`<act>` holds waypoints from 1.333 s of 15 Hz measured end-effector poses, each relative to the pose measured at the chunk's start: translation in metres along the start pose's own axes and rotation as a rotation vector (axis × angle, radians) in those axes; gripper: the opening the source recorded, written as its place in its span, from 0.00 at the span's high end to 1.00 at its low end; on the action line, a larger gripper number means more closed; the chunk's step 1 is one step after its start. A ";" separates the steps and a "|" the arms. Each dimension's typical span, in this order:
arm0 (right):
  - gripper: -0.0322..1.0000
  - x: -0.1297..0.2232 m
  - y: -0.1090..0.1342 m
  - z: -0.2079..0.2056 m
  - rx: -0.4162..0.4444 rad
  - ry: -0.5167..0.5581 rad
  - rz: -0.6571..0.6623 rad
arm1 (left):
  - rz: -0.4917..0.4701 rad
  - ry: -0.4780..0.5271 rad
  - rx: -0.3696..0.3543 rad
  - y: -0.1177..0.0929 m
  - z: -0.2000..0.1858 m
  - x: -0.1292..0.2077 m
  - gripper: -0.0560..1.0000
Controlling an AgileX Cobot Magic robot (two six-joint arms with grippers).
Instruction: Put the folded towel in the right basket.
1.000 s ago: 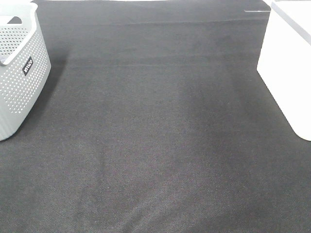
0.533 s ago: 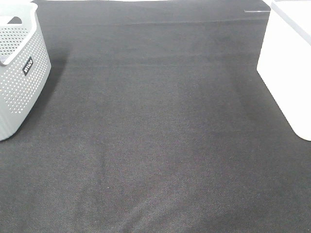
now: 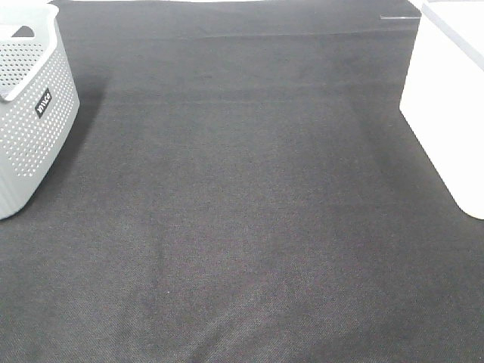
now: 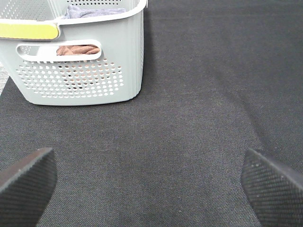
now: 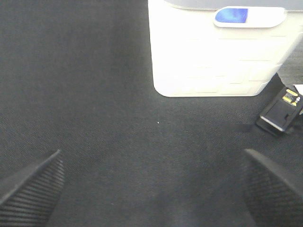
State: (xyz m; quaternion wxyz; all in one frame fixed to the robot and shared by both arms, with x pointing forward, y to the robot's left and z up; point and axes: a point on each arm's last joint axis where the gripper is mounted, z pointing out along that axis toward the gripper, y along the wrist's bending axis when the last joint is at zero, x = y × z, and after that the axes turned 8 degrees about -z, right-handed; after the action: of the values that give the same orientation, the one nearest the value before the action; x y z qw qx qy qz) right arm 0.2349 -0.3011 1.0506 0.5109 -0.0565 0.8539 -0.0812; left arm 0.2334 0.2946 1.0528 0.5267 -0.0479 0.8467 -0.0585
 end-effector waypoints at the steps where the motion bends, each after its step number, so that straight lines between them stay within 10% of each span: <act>1: 0.03 0.005 0.001 0.002 -0.003 0.027 0.022 | 0.000 0.000 0.000 0.000 0.000 0.000 0.02; 20: 0.03 0.011 0.005 0.007 -0.042 0.066 0.060 | 0.000 0.000 0.000 0.000 0.000 0.000 0.02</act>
State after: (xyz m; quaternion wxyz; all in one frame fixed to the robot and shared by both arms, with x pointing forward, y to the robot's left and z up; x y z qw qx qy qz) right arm 0.2361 -0.2984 1.0369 0.4835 -0.0387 0.8731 -0.0496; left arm 0.2334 0.2946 1.0528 0.5267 -0.0479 0.8467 -0.0585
